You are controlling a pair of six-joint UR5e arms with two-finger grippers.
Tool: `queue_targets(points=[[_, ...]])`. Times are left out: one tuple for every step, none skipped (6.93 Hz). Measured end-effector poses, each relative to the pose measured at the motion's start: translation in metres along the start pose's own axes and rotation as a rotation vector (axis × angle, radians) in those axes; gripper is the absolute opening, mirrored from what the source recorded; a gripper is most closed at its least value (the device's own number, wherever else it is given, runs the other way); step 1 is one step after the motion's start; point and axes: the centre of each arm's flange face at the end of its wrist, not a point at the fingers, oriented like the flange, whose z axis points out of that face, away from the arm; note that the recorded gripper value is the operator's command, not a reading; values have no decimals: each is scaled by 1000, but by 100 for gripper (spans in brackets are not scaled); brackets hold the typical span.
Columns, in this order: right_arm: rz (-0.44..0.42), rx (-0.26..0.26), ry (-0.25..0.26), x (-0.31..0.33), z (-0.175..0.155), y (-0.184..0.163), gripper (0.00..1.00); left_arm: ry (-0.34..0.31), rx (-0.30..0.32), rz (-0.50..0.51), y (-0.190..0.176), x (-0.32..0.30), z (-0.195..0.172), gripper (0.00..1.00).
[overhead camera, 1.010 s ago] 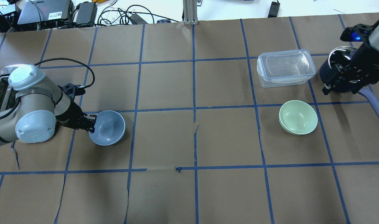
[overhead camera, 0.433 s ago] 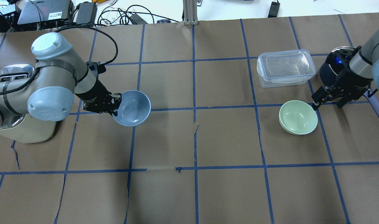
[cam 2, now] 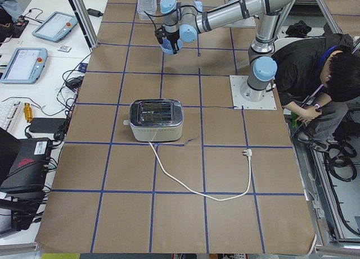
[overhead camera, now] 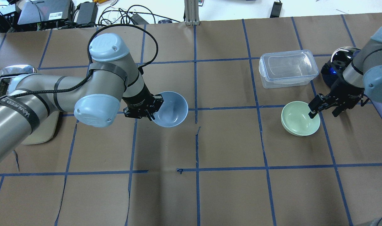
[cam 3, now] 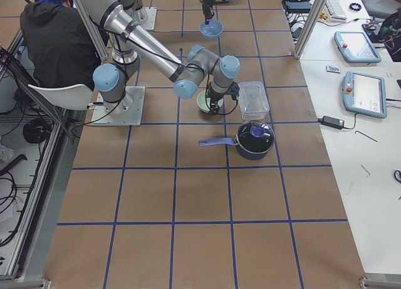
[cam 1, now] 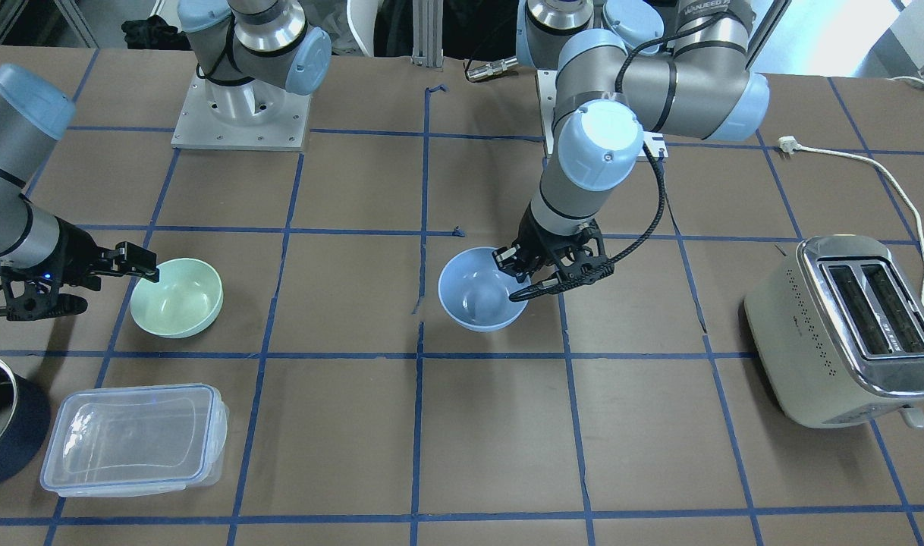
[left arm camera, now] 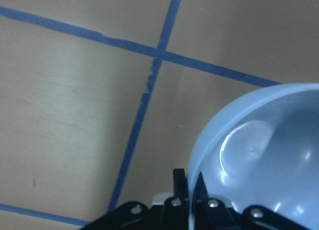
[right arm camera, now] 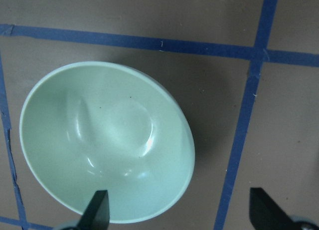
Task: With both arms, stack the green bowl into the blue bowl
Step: 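Slide blue bowl toward center with left gripper while right grips green bowl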
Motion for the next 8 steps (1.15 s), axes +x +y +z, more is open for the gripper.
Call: queue_targets(points=[[3, -16, -12, 2, 13, -3, 93, -3, 1, -15, 13, 18, 11, 0], [6, -27, -21, 4, 24, -6, 86, -5, -2, -18, 26, 36, 24, 0], [12, -35, -26, 6, 35, -8, 65, 1, -10, -9, 34, 49, 38, 0], [19, -39, -29, 7, 42, -10, 22, 8, -20, -3, 37, 56, 49, 0], [23, -41, -31, 7, 46, -10, 0, 11, -25, -1, 37, 59, 55, 0], [23, -42, -32, 7, 47, -10, 0, 11, -30, 0, 36, 60, 59, 15], [21, -43, -32, 7, 47, -10, 0, 9, -32, 0, 37, 60, 61, 20], [22, -44, -32, 7, 46, -10, 0, 8, -34, 0, 37, 61, 62, 25]])
